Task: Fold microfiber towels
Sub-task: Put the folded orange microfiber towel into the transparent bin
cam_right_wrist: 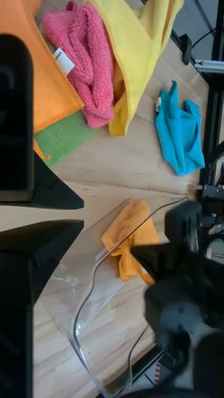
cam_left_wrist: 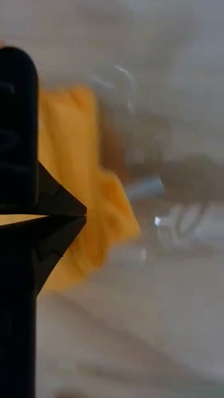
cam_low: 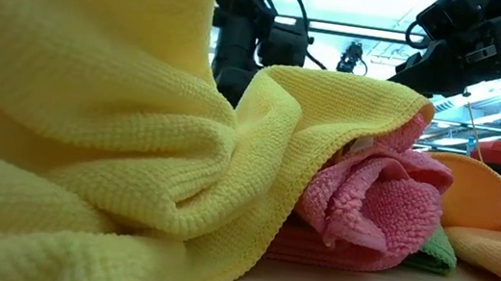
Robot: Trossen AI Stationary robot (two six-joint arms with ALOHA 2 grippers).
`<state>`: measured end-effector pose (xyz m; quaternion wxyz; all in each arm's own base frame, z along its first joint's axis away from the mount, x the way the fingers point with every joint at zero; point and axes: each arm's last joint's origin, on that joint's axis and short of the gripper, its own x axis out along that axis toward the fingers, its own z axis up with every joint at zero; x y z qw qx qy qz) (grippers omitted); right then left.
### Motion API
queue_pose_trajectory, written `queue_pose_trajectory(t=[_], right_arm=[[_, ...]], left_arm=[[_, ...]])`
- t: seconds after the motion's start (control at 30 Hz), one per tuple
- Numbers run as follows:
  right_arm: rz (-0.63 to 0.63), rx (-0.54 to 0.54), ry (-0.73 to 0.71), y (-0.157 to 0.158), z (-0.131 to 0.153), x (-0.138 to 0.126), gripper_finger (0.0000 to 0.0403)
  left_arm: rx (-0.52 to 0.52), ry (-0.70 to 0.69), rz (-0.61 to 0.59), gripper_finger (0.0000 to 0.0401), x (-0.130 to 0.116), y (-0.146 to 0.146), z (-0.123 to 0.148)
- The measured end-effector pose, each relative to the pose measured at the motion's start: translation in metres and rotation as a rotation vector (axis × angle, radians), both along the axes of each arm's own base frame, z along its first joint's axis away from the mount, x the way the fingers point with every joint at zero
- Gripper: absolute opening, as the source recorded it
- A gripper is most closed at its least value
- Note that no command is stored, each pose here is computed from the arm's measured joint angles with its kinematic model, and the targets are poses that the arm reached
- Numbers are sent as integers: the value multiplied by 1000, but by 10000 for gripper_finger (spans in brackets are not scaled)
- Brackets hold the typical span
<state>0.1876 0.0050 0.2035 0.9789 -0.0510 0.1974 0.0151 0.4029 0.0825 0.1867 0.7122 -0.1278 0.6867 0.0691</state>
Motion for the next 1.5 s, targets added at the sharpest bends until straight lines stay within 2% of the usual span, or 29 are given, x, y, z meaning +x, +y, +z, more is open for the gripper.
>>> queue_pose_trajectory(t=[0.13, 0.27, 0.4, 0.53, 0.73, 0.93, 1.03, 1.17, 1.43, 1.5], right_arm=[[0, 0, -1, 0, 0, 0, 45], [0, 0, -1, 0, 0, 0, 45], [0, -2, -7, 0, 1, 0, 45], [1, -5, -4, 0, 0, 0, 45], [4, -13, -2, 0, 0, 0, 45], [4, -13, -10, 0, 1, 0, 45], [2, -8, -10, 0, 1, 0, 45], [-1, -2, -10, 0, 1, 0, 45], [-1, -2, -10, 0, 1, 0, 45], [-1, -1, -10, 0, 1, 0, 45]], left_arm=[[-5, -13, -13, 8, -1, -4, -13], [-12, 46, -7, 9, -8, -3, -17], [9, 46, 16, 19, -9, -2, -1], [13, 31, -3, 9, -7, -9, 20], [-103, 43, -54, 11, -6, -31, 28], [-106, 71, -81, 6, -10, -40, 5], [-61, 59, -87, 11, -11, -37, -8], [-52, 55, -82, 20, -12, -34, -12], [-51, 59, -69, 6, -5, -38, 26], [-19, 46, -71, 8, -2, -38, 36]])
